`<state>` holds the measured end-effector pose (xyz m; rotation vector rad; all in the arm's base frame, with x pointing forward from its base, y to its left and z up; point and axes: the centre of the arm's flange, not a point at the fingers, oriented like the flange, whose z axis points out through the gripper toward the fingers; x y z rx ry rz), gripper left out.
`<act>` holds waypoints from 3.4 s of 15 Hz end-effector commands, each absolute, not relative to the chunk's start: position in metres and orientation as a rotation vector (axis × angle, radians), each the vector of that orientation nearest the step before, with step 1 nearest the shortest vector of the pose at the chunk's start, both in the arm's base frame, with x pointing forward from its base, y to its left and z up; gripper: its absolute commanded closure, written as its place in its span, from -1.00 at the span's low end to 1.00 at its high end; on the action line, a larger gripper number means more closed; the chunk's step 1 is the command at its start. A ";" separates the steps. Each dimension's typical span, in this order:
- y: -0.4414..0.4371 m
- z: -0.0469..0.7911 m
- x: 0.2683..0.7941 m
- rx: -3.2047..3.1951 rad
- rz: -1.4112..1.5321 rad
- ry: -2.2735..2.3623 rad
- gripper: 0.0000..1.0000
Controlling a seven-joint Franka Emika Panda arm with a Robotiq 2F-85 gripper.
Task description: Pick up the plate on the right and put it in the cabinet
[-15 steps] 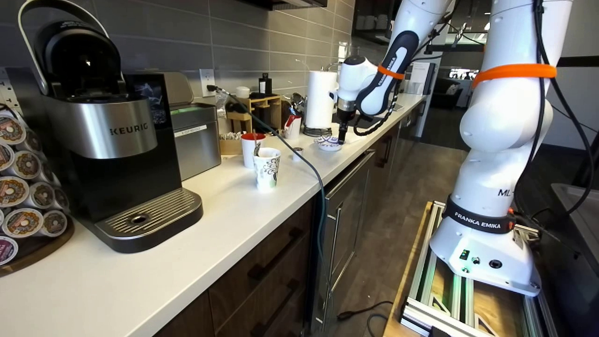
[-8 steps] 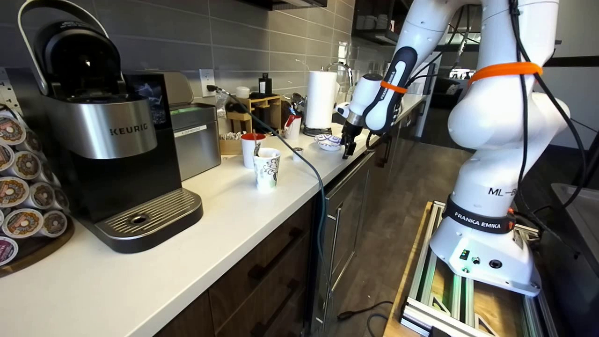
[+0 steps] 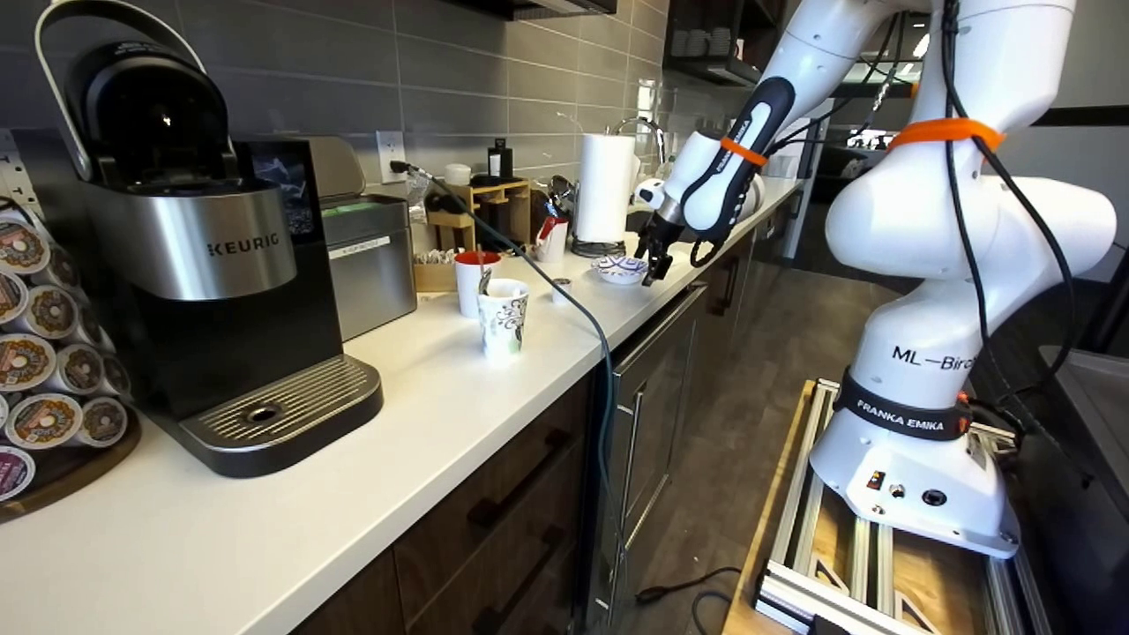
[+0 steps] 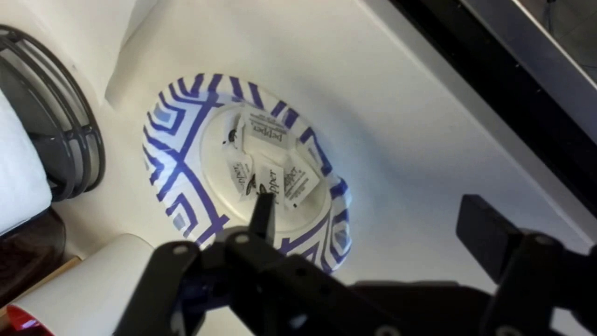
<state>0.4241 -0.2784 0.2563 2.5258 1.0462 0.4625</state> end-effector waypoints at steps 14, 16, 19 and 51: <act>-0.284 0.252 0.426 2.442 0.464 1.152 -1.00; -0.280 0.248 0.429 2.446 0.460 1.165 -0.95; -0.277 0.242 0.437 2.450 0.461 1.175 -0.45; -0.275 0.348 0.364 2.151 0.795 1.303 0.99</act>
